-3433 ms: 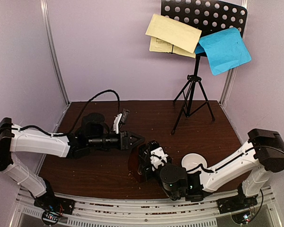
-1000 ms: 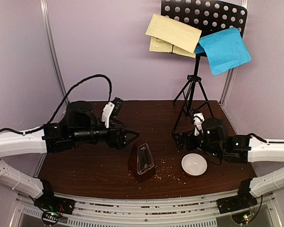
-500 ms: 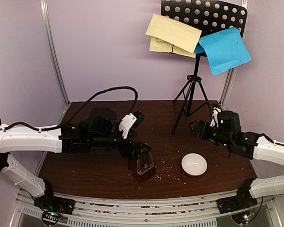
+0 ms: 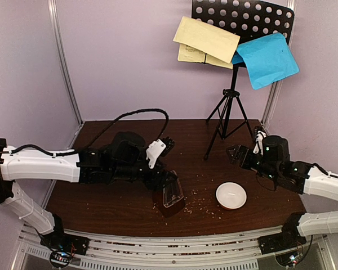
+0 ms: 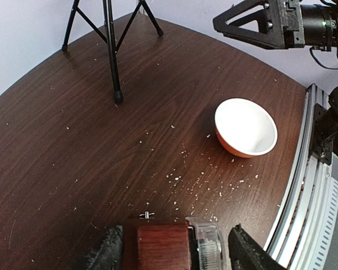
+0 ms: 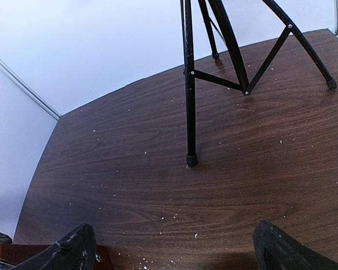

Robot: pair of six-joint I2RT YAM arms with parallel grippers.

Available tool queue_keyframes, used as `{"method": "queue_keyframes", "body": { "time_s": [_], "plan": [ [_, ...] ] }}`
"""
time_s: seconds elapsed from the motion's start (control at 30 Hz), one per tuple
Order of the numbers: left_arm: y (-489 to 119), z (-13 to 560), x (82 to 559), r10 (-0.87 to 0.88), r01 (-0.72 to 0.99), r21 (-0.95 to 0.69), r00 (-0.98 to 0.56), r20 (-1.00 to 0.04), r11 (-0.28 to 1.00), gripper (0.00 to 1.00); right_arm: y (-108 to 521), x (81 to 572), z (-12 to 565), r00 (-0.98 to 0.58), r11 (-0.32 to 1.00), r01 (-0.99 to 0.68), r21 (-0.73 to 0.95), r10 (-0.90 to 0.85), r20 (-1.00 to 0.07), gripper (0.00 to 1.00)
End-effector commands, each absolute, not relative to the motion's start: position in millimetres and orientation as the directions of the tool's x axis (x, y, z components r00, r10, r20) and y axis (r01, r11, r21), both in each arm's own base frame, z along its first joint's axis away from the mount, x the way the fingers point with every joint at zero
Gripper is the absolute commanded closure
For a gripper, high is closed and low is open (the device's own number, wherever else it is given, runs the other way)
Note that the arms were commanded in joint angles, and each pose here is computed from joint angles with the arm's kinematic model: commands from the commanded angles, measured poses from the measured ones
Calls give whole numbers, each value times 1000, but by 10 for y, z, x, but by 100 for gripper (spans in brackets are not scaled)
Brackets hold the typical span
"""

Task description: Pack up the instrument practice props

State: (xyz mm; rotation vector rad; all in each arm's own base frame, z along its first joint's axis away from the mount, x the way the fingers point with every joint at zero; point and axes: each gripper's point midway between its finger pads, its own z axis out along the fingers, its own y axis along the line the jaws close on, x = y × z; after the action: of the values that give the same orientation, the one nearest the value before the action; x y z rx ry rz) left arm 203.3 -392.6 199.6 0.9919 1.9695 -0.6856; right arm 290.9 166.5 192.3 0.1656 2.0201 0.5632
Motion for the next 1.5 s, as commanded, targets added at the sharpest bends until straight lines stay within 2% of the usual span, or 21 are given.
{"method": "queue_keyframes", "body": {
  "time_s": [0.0,0.33,0.57,0.7,0.8,0.9,1.1,1.2,1.27,1.47],
  "plan": [
    [-3966,2110,2063,349,823,-120,-361,-865,556,37,1620,2904,1999,-470,867,-112,486,385,-794,0],
    [-3991,2135,2032,334,830,-140,-364,-870,540,58,1564,2874,1999,-460,868,-101,485,392,-797,0],
    [-3971,2160,2052,312,816,-153,-377,-872,558,62,1553,2861,2036,-452,865,-104,490,398,-798,0],
    [-3880,2193,2189,249,743,-173,-420,-873,646,66,1527,2849,2087,-435,860,-106,498,410,-801,0],
    [-3761,2221,2349,160,634,-201,-464,-871,747,71,1515,2840,2110,-427,857,-108,504,418,-802,0],
    [-3660,2248,2479,68,526,-225,-480,-875,820,71,1512,2836,2098,-429,857,-106,504,417,-801,0],
    [-3623,2377,2641,45,383,-135,-427,-903,914,71,1589,2820,2064,-459,852,-131,508,401,-792,1],
    [-3670,2319,2660,59,374,-122,-437,-898,919,69,1618,2815,2023,-474,850,-138,508,393,-788,1],
    [-3699,2271,2638,56,384,-138,-454,-889,913,63,1641,2804,1994,-485,849,-143,509,388,-784,2],
    [-3804,2389,2482,36,488,-218,-460,-887,845,25,1801,2744,2049,-498,840,-215,498,345,-796,3]
  ]
}}
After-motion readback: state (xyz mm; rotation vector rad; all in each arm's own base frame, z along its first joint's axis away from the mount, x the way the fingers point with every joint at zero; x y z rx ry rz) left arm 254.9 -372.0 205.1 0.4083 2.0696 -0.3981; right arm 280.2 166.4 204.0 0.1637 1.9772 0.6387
